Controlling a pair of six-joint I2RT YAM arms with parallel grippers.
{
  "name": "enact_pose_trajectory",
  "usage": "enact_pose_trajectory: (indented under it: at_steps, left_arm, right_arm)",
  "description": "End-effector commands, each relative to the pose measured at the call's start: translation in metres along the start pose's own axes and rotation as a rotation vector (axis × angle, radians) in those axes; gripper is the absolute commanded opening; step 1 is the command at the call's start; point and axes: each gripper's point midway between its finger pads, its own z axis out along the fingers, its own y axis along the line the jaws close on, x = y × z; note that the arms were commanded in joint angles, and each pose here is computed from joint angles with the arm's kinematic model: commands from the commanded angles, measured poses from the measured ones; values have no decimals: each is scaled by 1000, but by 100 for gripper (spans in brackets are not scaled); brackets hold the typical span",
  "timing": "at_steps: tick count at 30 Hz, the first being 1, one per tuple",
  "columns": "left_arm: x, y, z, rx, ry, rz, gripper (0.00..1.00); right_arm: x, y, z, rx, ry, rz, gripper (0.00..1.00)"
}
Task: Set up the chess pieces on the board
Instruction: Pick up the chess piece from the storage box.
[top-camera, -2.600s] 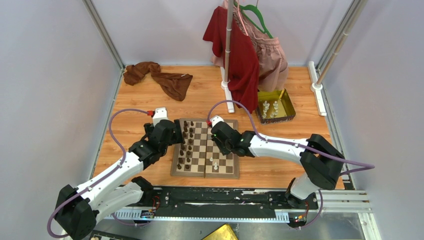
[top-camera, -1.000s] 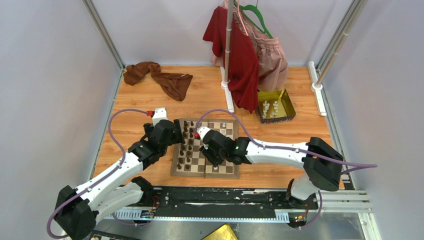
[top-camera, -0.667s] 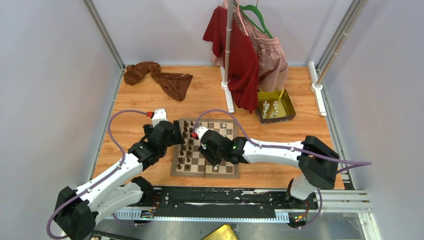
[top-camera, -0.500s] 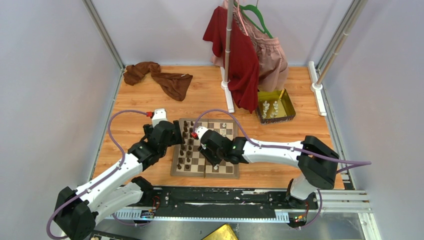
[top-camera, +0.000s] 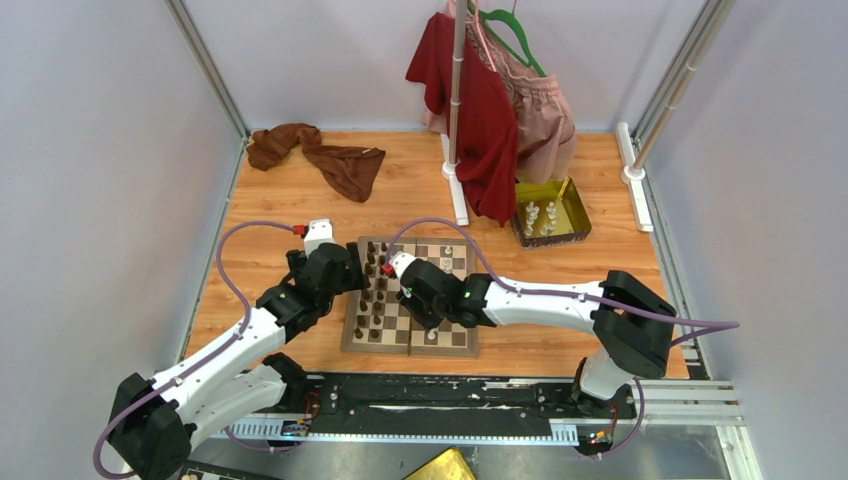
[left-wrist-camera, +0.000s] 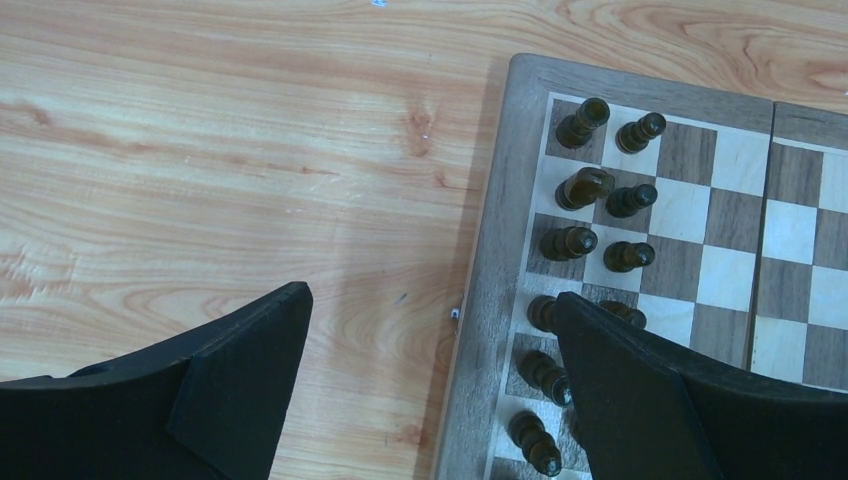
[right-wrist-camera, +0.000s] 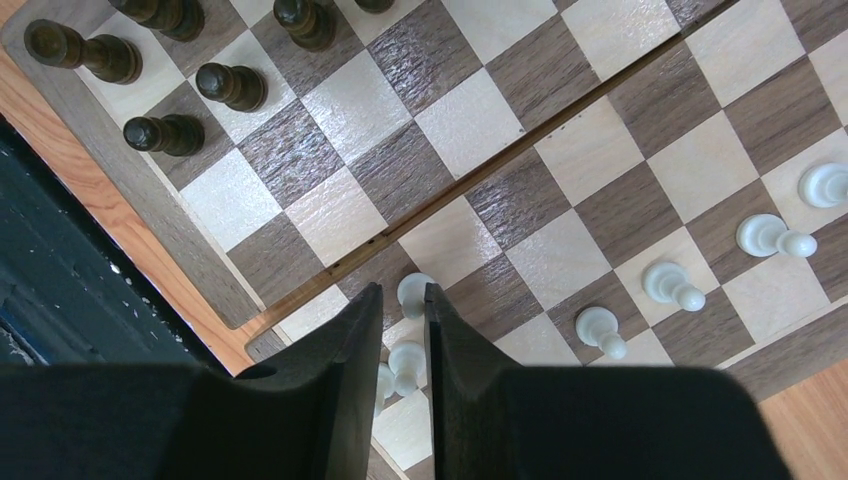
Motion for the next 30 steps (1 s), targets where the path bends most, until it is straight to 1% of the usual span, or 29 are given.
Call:
enact_pose_trajectory:
  at_steps: [1,6,12,16,25,30]
  left_arm:
    - [-2,1,0,-12,-22,-14,100]
    - [-2,1,1,-12,-22,-14,100]
    - [-1,0,1,-9,-19,-16,100]
    - [-1,-1,2,-8,-18,-15,100]
    - [1,0,2,-10,-15,-13,100]
    - [0,1,1,-10,-16,-15,100]
  right_arm:
    - [-2,-4,5,3,-3,5,24]
    - [3,-7,8,9,8,14,18]
    - [9,-9,9,12,19,23,17]
    - [10,-10,9,14,22,28,14]
    - [15,-10,10,10,33,33,19]
    - [16,-10,10,11,36,35,20]
